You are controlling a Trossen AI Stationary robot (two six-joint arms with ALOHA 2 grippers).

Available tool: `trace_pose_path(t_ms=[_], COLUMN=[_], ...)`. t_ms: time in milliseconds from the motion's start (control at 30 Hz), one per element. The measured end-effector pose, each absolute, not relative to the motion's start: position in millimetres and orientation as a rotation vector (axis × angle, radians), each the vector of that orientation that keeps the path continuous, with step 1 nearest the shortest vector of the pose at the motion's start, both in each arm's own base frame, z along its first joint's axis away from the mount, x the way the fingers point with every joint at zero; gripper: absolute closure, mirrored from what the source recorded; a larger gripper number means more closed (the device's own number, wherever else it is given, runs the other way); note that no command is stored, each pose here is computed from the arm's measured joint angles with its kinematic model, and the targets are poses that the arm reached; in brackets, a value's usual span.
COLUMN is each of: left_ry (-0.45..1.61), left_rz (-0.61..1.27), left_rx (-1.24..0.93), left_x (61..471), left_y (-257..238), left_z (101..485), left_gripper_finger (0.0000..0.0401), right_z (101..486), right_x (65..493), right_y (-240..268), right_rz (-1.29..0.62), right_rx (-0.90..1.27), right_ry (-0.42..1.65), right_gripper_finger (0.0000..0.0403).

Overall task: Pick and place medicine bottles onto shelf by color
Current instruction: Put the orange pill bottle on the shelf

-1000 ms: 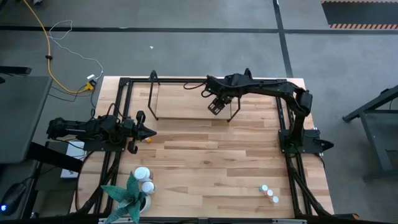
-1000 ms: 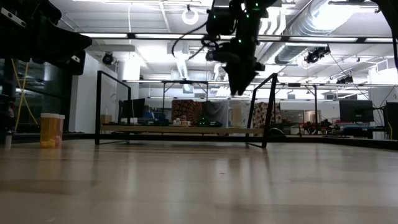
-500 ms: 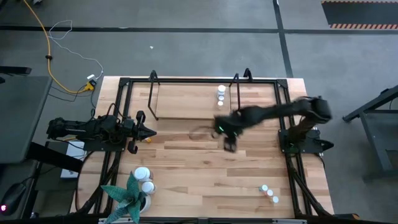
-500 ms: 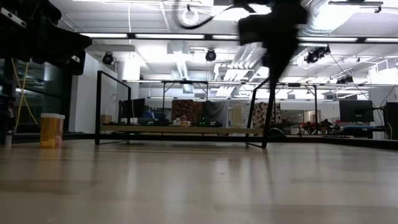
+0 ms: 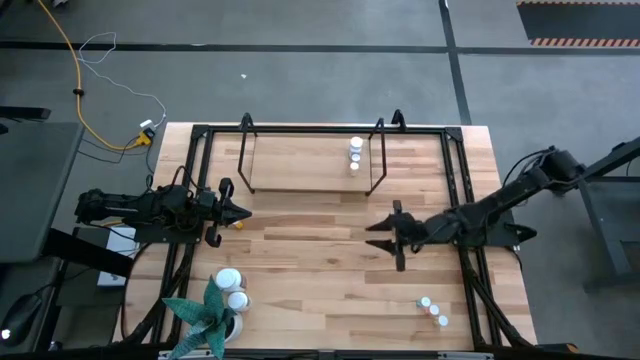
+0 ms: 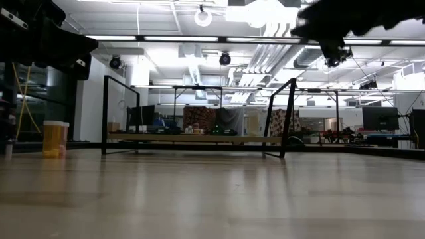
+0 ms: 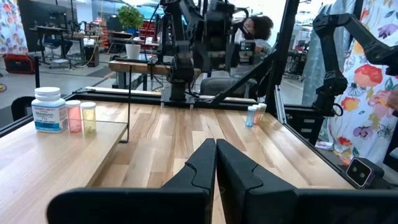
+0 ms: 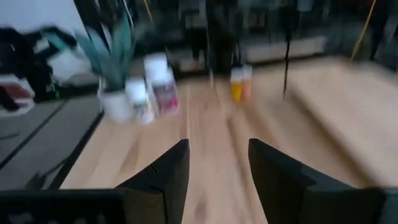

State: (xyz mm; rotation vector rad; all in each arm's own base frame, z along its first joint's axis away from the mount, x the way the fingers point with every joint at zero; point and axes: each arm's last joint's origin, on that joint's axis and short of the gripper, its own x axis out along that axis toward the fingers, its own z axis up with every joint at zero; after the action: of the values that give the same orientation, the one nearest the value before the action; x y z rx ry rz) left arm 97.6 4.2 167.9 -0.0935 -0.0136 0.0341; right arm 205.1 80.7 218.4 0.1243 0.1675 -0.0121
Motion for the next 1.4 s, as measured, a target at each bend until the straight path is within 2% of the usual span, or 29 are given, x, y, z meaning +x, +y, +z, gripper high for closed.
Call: trace_pose_path(t_ms=[300,533,667,800,1033,1167,1267,1400], left_ry=[-0.038,-0.087,-0.161,-0.212,-0.396,-0.455,-0.440,-0.329], left_rz=[0.033,0.078,0.125,0.076,-0.057,-0.104,-0.093,-0.068], left_rx=[-0.093,-0.094,-0.187,-0.246,-0.230,-0.189,-0.158,-0.118], left_x=[98,97,96,96,98,101,107,124], left_y=[4,6,7,4,-8,-16,-21,-31], left_z=[170,175,181,186,206,213,223,244], left_gripper_finger=[0.0398,0.0398,0.0392,0.0351,0.0227,0.0170,0.0147,0.0143], right_z=[253,263,262,261,260,259,259,258], right_x=[215,221,222,223,224,224,224,224], right_y=[69,59,54,50,48,48,48,48], right_rz=[-0.057,-0.109,-0.130,-0.145,-0.158,-0.158,-0.158,-0.158], right_rx=[-0.091,-0.090,-0.091,-0.065,-0.062,-0.057,-0.053,-0.031], right_ry=[0.031,0.005,0.016,0.019,0.031,0.036,0.036,0.044], right_gripper_finger=[0.0247,0.0247,0.0247,0.0247,0.0247,0.0247,0.0247,0.0247])
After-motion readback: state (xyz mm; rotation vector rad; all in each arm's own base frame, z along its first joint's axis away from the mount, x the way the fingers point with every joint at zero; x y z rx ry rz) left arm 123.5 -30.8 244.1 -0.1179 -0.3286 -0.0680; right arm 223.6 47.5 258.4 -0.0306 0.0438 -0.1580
